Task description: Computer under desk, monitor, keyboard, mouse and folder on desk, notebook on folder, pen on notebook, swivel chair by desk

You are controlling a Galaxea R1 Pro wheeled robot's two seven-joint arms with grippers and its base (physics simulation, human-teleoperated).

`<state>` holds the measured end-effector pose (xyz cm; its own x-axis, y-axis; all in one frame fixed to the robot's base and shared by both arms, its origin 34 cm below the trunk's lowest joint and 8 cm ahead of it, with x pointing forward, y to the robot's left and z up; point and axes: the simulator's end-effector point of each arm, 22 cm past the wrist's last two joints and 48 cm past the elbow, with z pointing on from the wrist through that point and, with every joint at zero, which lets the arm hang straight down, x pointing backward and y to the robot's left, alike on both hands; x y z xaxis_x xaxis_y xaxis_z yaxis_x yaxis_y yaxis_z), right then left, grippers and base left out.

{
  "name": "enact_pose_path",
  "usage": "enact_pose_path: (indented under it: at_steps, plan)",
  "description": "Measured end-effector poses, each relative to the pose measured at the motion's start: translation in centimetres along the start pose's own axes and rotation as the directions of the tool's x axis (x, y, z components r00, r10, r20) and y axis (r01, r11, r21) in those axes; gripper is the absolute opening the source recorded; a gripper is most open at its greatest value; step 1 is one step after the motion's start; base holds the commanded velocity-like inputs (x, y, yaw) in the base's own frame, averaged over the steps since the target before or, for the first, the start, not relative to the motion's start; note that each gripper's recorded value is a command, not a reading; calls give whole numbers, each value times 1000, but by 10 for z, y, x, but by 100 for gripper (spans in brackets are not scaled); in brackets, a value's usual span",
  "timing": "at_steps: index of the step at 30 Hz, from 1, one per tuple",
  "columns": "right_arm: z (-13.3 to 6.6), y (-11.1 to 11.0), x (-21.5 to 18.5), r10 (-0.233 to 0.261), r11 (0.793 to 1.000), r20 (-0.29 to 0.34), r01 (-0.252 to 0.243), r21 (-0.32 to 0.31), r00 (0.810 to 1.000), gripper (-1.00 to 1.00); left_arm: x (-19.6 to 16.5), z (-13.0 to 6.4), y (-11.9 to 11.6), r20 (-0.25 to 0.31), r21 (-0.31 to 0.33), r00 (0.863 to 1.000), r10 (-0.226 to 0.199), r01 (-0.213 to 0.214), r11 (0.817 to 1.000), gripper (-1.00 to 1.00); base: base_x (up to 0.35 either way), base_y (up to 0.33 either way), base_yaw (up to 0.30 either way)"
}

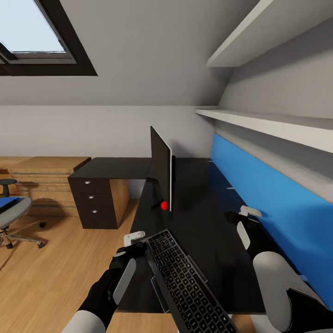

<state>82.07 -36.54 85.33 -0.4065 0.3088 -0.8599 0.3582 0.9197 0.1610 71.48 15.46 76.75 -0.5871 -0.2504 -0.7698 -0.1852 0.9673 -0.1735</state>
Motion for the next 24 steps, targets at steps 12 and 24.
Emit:
enact_pose_path:
  at_steps: [12, 24]
  plan:
    - [0, -1, -1, -1, 1000, 2, 1, 2, 1000, 100, 0, 0, 0, 0, 0, 1000, 0, 0, 1000, 100, 43, -46, 0]
    - [0, -2, -1, -1, 1000, 3, 1, 3, 1000, 100, 0, 0, 0, 2, -1, 1000, -1, 1, 1000, 100, 116, -123, 0]
